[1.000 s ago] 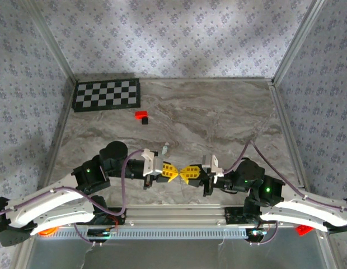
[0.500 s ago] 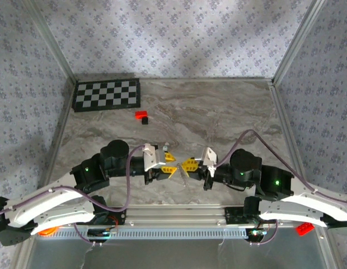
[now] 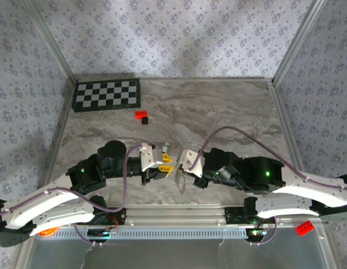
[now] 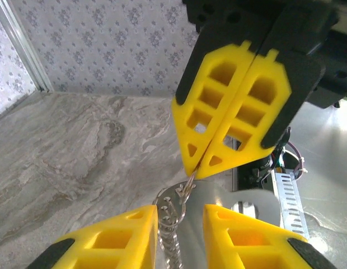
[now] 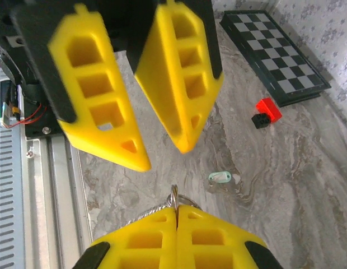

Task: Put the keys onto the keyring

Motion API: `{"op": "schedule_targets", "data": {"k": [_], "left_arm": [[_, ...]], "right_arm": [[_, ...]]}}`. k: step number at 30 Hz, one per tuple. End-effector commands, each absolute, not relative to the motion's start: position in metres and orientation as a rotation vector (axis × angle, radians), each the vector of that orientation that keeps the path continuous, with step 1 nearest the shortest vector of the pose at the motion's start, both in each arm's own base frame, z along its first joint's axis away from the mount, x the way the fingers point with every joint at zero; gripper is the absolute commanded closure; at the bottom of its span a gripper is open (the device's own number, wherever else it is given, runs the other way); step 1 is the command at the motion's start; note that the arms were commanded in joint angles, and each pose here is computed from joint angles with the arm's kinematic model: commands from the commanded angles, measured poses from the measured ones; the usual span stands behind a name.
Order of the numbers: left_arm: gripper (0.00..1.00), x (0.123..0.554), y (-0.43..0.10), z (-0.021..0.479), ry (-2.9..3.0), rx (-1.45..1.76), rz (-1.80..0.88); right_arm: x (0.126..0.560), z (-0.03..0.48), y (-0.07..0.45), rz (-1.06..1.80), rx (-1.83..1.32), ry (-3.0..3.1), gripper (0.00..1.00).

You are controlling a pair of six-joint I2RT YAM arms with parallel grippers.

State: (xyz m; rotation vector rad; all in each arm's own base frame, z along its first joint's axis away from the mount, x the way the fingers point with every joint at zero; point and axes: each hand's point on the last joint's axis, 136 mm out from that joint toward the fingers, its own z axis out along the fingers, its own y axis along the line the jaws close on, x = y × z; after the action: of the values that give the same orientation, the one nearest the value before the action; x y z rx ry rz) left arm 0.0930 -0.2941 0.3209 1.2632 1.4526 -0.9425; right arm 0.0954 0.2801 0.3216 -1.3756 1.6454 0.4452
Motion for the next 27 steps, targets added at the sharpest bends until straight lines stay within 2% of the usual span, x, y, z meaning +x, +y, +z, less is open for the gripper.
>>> {"op": "schedule_targets", "data": {"k": [1, 21, 27], "left_arm": [[0.73, 0.096, -0.297, 0.332, 1.452, 1.232, -0.956], [0.78, 0.092, -0.316, 0.334, 1.443, 1.225, -1.075], [0.86, 0.093, -0.318, 0.336, 1.447, 1.212, -1.082]], "right_arm": [[0.099, 0.34, 0.273, 0.38, -1.367, 1.578, 1.0], [0.092, 0.346, 0.282, 0.356, -1.374, 1.463, 1.0], [0.089, 0.334, 0.279, 0.357, -1.391, 1.459, 1.0]]}}
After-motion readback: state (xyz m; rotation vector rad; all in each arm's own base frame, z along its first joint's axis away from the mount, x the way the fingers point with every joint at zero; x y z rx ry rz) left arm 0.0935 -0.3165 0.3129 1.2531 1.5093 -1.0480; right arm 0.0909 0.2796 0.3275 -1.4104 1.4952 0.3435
